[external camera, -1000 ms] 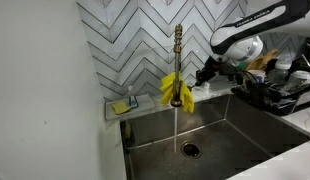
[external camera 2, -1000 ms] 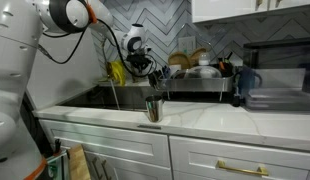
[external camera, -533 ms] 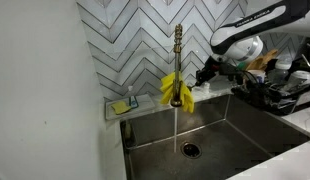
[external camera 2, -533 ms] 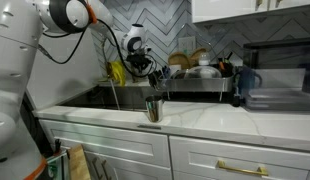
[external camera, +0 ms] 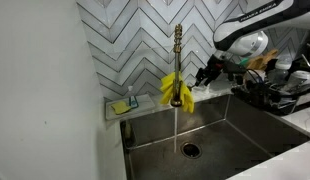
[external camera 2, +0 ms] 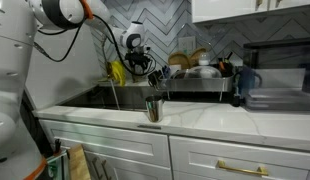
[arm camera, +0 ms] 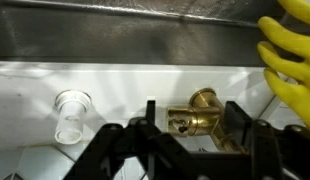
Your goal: Turn the tap on using the tap faucet
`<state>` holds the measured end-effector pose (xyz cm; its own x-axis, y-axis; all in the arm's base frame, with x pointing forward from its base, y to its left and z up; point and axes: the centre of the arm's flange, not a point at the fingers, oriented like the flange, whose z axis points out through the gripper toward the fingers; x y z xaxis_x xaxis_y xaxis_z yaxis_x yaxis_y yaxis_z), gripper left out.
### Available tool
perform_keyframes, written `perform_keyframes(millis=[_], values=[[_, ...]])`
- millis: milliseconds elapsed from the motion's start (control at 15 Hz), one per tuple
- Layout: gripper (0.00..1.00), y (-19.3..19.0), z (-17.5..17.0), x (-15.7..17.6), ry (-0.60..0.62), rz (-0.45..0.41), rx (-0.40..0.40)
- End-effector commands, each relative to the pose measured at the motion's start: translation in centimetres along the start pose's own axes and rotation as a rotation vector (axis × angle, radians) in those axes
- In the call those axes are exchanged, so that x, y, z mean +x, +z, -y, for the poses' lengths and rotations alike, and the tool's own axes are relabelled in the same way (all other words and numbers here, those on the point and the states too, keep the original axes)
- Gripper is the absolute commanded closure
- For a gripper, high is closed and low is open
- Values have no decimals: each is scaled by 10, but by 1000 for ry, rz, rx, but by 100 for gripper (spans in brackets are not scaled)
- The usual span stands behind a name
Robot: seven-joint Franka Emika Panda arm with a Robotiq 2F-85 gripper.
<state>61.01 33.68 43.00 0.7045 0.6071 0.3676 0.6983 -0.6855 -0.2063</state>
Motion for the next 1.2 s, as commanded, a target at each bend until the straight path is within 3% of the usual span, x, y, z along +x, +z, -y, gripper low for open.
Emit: perform_keyframes(millis=[0,867,1133], values=[[0,-20,3,-13,-21,-13,-29],[0,-135,12,-65,8,17,-120],[0,-163,18,-84,-40,59,-141]])
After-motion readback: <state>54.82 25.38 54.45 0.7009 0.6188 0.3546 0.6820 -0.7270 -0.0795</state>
